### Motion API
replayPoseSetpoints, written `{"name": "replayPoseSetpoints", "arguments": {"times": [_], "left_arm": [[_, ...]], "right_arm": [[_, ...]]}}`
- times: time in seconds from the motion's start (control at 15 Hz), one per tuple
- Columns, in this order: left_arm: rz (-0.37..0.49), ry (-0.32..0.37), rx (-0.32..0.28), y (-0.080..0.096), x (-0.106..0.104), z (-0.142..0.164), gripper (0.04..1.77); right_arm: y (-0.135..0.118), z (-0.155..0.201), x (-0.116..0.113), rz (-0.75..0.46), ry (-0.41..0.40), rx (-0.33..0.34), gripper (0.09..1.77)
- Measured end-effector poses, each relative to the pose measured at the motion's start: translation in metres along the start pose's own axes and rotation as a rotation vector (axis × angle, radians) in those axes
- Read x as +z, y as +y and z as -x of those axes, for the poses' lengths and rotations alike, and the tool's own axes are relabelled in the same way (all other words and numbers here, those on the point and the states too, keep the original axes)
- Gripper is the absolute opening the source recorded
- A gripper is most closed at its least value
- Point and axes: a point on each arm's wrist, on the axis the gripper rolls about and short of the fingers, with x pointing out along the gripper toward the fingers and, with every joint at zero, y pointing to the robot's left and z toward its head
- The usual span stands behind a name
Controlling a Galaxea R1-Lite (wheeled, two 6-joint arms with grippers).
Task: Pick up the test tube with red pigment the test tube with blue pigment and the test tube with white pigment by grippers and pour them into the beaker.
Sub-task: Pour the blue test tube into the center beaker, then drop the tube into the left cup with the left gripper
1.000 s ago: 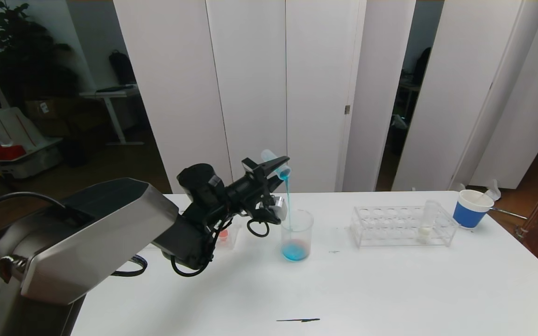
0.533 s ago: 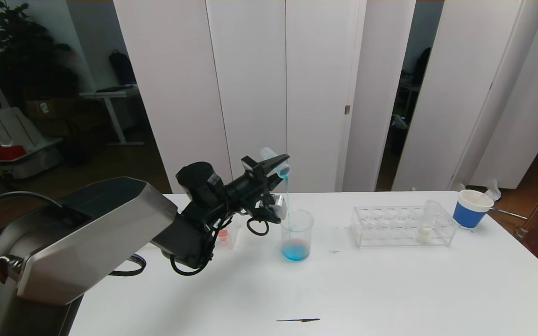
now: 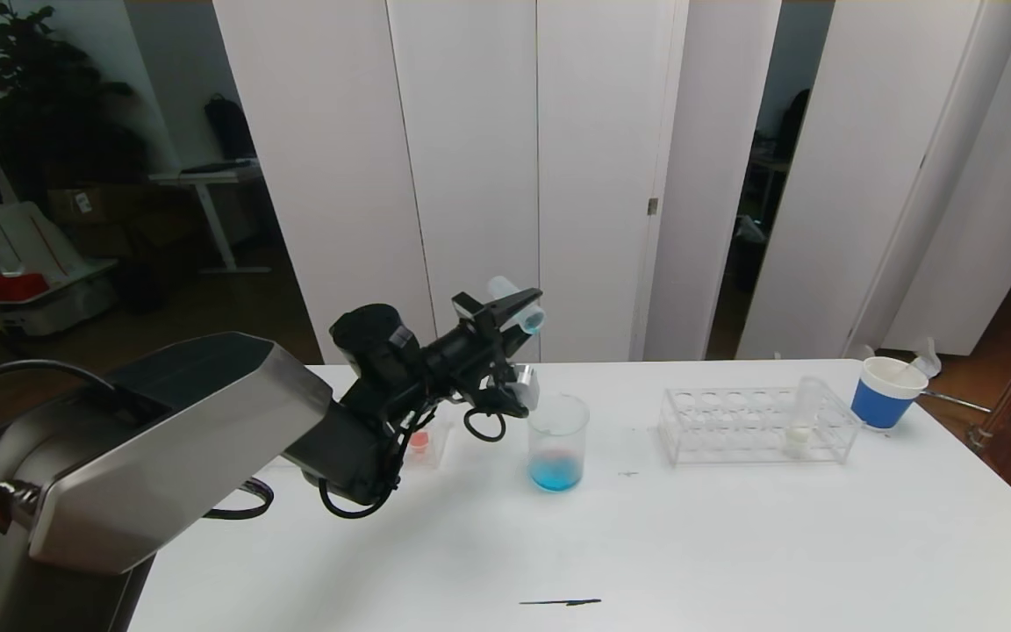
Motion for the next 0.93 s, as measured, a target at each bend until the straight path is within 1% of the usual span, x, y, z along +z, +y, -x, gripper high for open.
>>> {"name": "replayPoseSetpoints", "arguments": {"times": [0.2, 0.47, 0.53, 0.67, 0.73, 0.8, 0.93], "left_arm": [[0.003, 0.004, 0.009, 0.006, 0.001, 0.0, 0.58], [0.076, 0.009, 0.036, 0.023, 0.002, 0.001, 0.58], [0.113, 0.04, 0.055, 0.03, 0.002, 0.002, 0.58], [0.201, 0.175, 0.094, 0.044, 0.0, 0.002, 0.58], [0.265, 0.272, 0.108, 0.05, -0.001, 0.003, 0.58], [0.356, 0.354, 0.116, 0.056, -0.001, 0.002, 0.58], [0.575, 0.488, 0.13, 0.067, 0.001, 0.0, 0.58]], "right_arm": [[0.0, 0.0, 0.0, 0.0, 0.0, 0.0, 1.75], [0.0, 0.0, 0.0, 0.0, 0.0, 0.0, 1.75], [0.0, 0.0, 0.0, 0.0, 0.0, 0.0, 1.75], [0.0, 0.0, 0.0, 0.0, 0.0, 0.0, 1.75], [0.0, 0.0, 0.0, 0.0, 0.0, 0.0, 1.75], [0.0, 0.0, 0.0, 0.0, 0.0, 0.0, 1.75], [0.0, 0.0, 0.0, 0.0, 0.0, 0.0, 1.75]]}}
